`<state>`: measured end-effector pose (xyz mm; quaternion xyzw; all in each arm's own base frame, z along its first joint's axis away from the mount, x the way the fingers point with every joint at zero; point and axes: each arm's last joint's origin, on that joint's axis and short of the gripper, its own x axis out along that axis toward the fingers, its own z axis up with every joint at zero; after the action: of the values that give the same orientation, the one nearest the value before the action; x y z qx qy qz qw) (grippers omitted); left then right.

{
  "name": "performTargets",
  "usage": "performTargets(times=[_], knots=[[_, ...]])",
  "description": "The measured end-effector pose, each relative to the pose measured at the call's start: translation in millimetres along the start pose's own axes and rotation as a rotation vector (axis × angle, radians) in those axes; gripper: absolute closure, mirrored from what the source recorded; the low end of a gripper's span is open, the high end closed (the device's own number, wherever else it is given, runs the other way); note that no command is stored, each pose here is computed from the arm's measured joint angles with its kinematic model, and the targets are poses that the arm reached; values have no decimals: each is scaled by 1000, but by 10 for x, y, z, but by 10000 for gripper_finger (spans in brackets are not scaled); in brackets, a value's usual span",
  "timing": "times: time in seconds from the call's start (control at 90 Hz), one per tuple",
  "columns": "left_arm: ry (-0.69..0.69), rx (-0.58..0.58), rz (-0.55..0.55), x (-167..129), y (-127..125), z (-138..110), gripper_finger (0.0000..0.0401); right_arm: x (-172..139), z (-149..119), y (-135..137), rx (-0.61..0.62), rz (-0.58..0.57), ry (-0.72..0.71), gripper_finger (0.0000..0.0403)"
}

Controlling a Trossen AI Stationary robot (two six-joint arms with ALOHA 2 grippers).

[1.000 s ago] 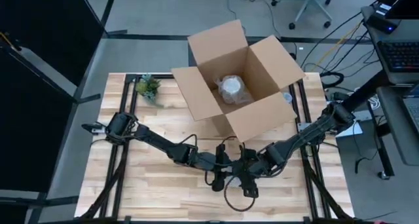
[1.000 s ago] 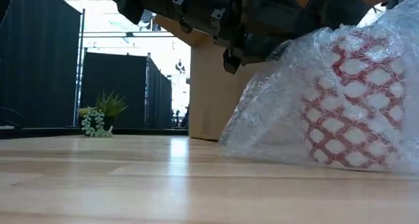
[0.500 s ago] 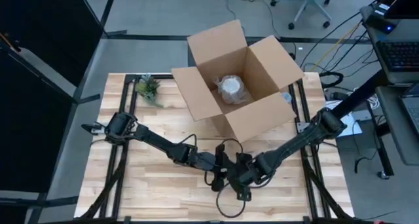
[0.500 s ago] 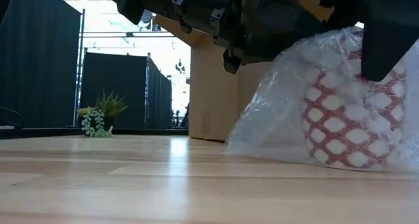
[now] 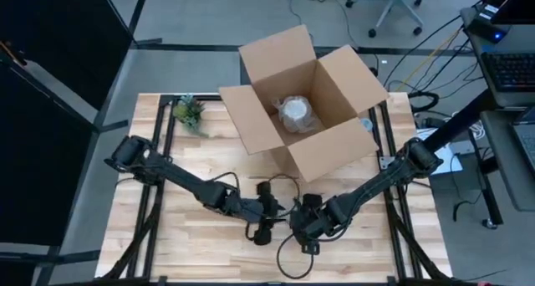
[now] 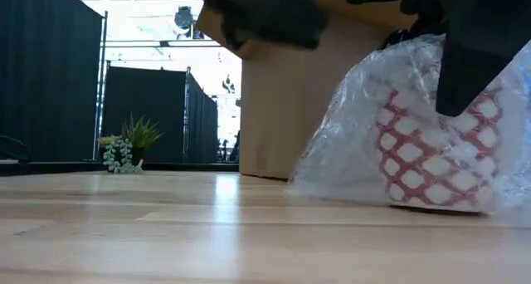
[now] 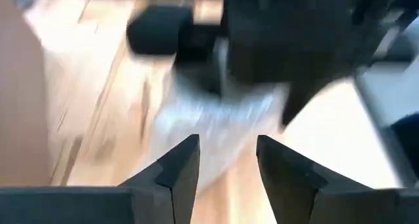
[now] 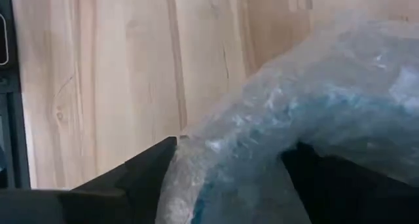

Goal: Wrap mug
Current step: Wrap the red mug with the bubble wrap

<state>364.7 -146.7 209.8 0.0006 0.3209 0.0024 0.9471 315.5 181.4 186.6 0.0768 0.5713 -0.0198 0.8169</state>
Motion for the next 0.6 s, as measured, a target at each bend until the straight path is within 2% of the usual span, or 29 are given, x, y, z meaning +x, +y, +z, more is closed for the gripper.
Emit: performTargets(times=[0.122, 0.244, 0.4, 0.6], knots=[[47, 21, 66, 233, 48, -148, 260, 0, 4, 2, 0, 2, -5, 135], [13, 32, 84, 489, 129, -217, 260, 0, 6, 4, -7, 3, -8, 135], [-89, 30, 54, 452, 155, -69, 260, 1, 6, 4, -8, 3, -8, 135], [-152, 69, -74, 399, 88, 21, 260, 0, 6, 9, -40, 9, -7, 135]])
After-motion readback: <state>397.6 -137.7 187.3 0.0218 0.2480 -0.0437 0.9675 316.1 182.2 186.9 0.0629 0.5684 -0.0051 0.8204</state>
